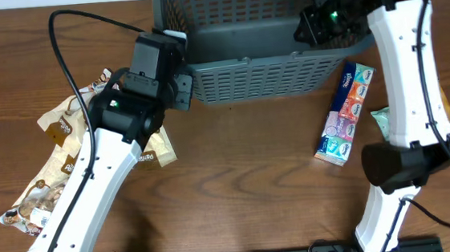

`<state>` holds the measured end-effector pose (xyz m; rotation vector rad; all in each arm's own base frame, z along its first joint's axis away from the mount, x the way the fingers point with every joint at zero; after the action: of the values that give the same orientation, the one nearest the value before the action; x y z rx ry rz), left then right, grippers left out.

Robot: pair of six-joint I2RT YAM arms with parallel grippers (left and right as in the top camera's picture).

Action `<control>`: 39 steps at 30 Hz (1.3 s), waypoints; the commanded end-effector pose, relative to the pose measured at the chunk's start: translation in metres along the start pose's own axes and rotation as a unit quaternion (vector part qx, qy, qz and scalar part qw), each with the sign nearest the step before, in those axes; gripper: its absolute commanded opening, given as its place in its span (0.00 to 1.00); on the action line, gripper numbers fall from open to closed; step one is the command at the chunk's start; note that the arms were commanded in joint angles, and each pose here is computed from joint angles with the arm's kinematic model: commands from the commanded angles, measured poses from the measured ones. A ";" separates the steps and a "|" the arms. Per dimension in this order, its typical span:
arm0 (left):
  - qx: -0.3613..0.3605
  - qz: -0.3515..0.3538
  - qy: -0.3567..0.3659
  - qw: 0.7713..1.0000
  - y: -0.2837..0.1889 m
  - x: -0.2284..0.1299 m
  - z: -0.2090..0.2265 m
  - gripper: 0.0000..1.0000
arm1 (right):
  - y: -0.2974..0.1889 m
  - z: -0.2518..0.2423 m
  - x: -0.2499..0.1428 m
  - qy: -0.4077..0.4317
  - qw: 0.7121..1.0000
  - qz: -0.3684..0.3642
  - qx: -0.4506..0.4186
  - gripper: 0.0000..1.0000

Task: Pack container

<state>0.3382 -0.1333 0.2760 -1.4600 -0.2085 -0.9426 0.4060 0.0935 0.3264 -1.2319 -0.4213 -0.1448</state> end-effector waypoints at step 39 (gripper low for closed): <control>0.220 -0.096 -0.017 0.971 -0.182 -0.047 0.064 0.88 | -0.203 -0.039 -0.079 0.164 0.917 -0.224 -0.285 0.99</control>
<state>0.2238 -0.0422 0.3811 -1.1354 -0.5010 -0.9892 0.2905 0.0024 0.4527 -1.5718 -0.4240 -0.7635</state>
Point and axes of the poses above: each gripper's point midway between its finger pads, its own y axis out along the fingers, its own z axis along the line the jaws close on, x = y × z, the point moved 5 cm from there along -y, back along the fingers, and after that the axes turned 12 degrees about y, right-handed, at the moved point
